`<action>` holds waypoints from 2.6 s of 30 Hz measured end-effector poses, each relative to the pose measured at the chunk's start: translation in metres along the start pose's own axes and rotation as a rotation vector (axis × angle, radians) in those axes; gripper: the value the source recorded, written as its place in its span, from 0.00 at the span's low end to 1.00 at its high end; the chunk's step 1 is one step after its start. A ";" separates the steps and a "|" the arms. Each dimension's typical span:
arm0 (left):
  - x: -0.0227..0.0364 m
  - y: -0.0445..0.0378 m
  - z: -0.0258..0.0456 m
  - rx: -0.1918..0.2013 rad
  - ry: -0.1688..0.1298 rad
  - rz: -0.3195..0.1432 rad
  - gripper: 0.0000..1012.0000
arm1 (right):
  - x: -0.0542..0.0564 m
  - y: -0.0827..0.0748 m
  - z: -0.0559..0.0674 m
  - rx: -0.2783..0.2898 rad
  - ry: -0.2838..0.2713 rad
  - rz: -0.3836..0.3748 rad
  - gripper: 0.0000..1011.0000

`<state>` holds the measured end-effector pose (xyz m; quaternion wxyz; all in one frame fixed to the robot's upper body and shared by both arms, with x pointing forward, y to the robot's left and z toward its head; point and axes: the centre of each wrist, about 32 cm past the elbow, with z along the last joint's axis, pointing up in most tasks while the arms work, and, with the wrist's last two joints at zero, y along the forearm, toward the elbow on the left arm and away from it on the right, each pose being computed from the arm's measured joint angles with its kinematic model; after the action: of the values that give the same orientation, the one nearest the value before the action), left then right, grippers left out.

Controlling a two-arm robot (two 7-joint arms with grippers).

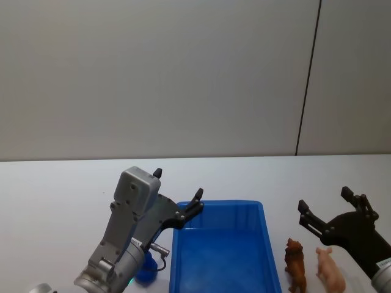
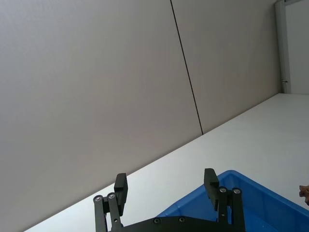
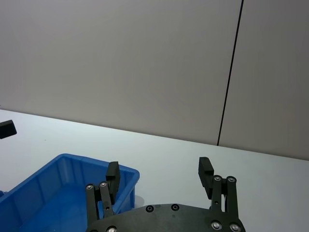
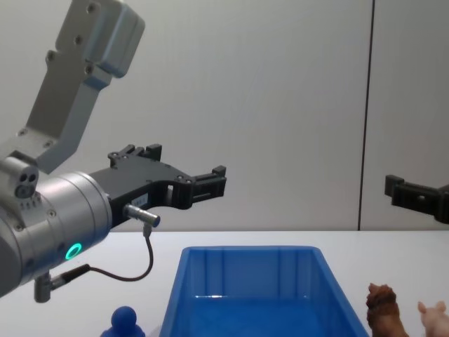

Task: Pick up the two dolls from the table and place them into the box.

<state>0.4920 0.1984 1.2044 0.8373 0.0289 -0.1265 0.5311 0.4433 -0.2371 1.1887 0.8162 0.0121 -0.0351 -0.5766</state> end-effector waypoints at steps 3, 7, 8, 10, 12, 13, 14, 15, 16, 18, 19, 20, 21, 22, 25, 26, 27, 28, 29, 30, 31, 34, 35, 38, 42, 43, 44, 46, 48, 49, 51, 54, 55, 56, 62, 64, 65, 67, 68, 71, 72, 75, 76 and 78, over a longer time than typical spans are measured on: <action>0.0000 0.0000 0.0000 0.000 0.000 0.000 0.99 | 0.000 0.000 0.000 0.000 0.000 0.000 0.99; 0.0000 0.0000 0.0000 0.000 0.000 0.000 0.99 | 0.000 0.000 0.000 0.000 0.000 0.000 0.99; 0.0000 0.0000 0.0000 0.000 0.000 0.000 0.99 | 0.000 0.000 0.000 0.000 0.000 0.000 0.99; 0.0000 0.0000 0.0000 0.000 0.000 0.000 0.99 | 0.000 0.000 0.000 0.000 0.000 0.000 0.99; 0.0000 0.0000 0.0000 0.000 0.000 0.000 0.99 | 0.000 0.000 0.000 0.000 0.000 0.000 0.99; 0.0000 0.0000 0.0000 0.000 0.000 0.000 0.99 | 0.000 0.000 0.000 0.000 0.000 0.000 0.99; 0.0000 0.0000 0.0000 0.000 0.000 0.000 0.99 | 0.000 0.000 0.000 0.000 0.000 0.000 0.99; 0.0000 0.0000 0.0000 0.000 0.000 0.000 0.99 | 0.000 0.000 0.000 0.000 0.000 0.000 0.99; 0.0000 0.0000 0.0000 0.000 0.000 0.000 0.99 | 0.000 0.000 0.000 0.000 0.000 0.000 0.99; 0.0000 0.0000 0.0000 0.000 0.000 0.000 0.99 | 0.000 0.000 0.000 0.000 0.000 0.000 0.99; 0.0000 0.0000 0.0000 0.000 0.000 0.000 0.99 | 0.000 0.000 0.000 0.000 0.000 0.000 0.99; 0.0000 0.0000 0.0000 0.000 0.000 0.000 0.99 | 0.000 0.000 0.000 0.000 0.000 0.000 0.99; 0.0000 0.0000 0.0000 0.000 0.000 0.000 0.99 | 0.000 0.000 0.000 0.000 0.000 0.000 0.99; 0.0000 0.0000 0.0000 0.000 0.000 0.000 0.99 | 0.000 0.000 0.000 0.000 0.000 0.000 0.99; 0.0000 0.0000 0.0000 0.000 0.000 0.000 0.99 | 0.000 0.000 0.000 0.000 0.000 0.000 0.99; 0.0000 0.0000 0.0000 0.000 0.000 0.000 0.99 | 0.000 0.000 0.000 0.000 0.000 0.000 0.99; 0.0000 0.0000 0.0000 0.000 0.000 0.000 0.99 | 0.000 0.000 0.000 0.000 0.000 0.000 0.99; 0.0000 0.0000 0.0000 0.000 0.000 0.000 0.99 | 0.000 0.000 0.000 0.000 0.000 0.000 0.99; 0.0000 0.0000 0.0000 0.000 0.000 0.000 0.99 | 0.000 0.000 0.000 0.000 0.000 0.000 0.99; 0.0000 0.0000 0.0000 0.000 0.000 0.000 0.99 | 0.000 0.000 0.000 0.000 0.000 0.000 0.99; 0.0000 0.0000 0.0000 0.000 0.000 0.000 0.99 | 0.000 0.000 0.000 0.000 0.000 0.000 0.99; 0.0000 0.0000 0.0000 0.000 0.000 0.000 0.99 | 0.000 0.000 0.000 0.000 0.000 0.000 0.99; 0.0000 0.0000 0.0000 0.000 0.000 0.000 0.99 | 0.000 0.000 0.000 0.000 0.000 0.000 0.99; 0.0000 0.0000 0.0000 0.000 0.000 0.000 0.99 | 0.000 0.000 0.000 0.000 0.000 0.000 0.99; 0.0000 0.0000 0.0000 0.000 0.000 0.000 0.99 | 0.000 0.000 0.000 0.000 0.000 0.000 0.99; 0.0000 0.0000 0.0000 0.000 0.000 0.000 0.99 | 0.000 0.000 0.000 0.000 0.000 0.000 0.99; 0.0000 0.0000 0.0000 0.000 0.000 0.000 0.99 | 0.000 0.000 0.000 0.000 0.000 0.000 0.99; 0.0000 0.0000 0.0000 0.000 0.000 0.000 0.99 | 0.000 0.000 0.000 0.000 0.000 -0.001 0.99; 0.0000 0.0000 0.0000 0.000 0.000 0.000 0.99 | 0.001 0.000 0.000 0.000 0.001 -0.002 0.99; 0.0000 0.0000 0.0000 0.000 0.000 0.000 0.99 | 0.002 0.000 0.000 -0.002 0.003 -0.003 0.99; 0.0000 0.0000 0.0000 0.000 0.000 0.000 0.99 | 0.002 -0.001 -0.001 -0.004 0.005 -0.005 0.99; 0.0000 0.0000 0.0000 0.000 0.000 0.000 0.99 | 0.004 -0.002 -0.001 -0.012 0.009 -0.013 0.99; 0.0000 0.0000 0.0000 0.000 0.000 0.000 0.99 | 0.004 -0.002 -0.002 -0.015 0.010 -0.016 0.99; 0.0000 0.0000 0.0000 0.000 0.000 0.000 0.99 | 0.005 -0.003 -0.002 -0.017 0.011 -0.019 0.99; 0.0000 0.0000 0.0000 0.000 0.000 0.000 0.99 | 0.007 -0.007 -0.005 -0.056 0.016 -0.049 0.99; 0.0000 0.0000 0.0000 0.000 0.000 0.000 0.99 | 0.007 -0.009 -0.006 -0.065 0.016 -0.054 0.99; 0.0000 0.0000 0.0000 0.000 0.000 0.000 0.99 | 0.007 -0.009 -0.006 -0.069 0.016 -0.056 0.99; -0.0001 0.0000 0.0000 0.000 0.000 0.000 0.99 | 0.007 -0.011 -0.007 -0.085 0.015 -0.063 0.99; 0.0000 0.0000 0.0000 0.000 0.000 0.000 0.99 | 0.007 -0.012 -0.008 -0.091 0.015 -0.065 0.99; 0.0000 0.0000 0.0000 0.000 0.000 0.000 0.99 | 0.006 -0.016 -0.010 -0.115 0.010 -0.074 0.99; -0.0001 0.0000 0.0000 0.000 0.000 0.000 0.99 | 0.006 -0.017 -0.011 -0.122 0.009 -0.076 0.99; 0.0000 0.0000 0.0000 0.000 0.000 0.000 0.99 | 0.005 -0.021 -0.014 -0.152 -0.001 -0.085 0.99; 0.0000 0.0000 0.0000 0.000 0.000 0.000 0.99 | 0.005 -0.022 -0.015 -0.158 -0.002 -0.087 0.99; 0.0000 0.0000 0.0000 0.000 0.000 0.000 0.99 | 0.003 -0.024 -0.018 -0.178 -0.010 -0.093 0.99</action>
<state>0.4920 0.1984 1.2044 0.8373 0.0289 -0.1264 0.5311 0.4230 -0.2488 1.1698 0.7863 -0.0614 0.0128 -0.6147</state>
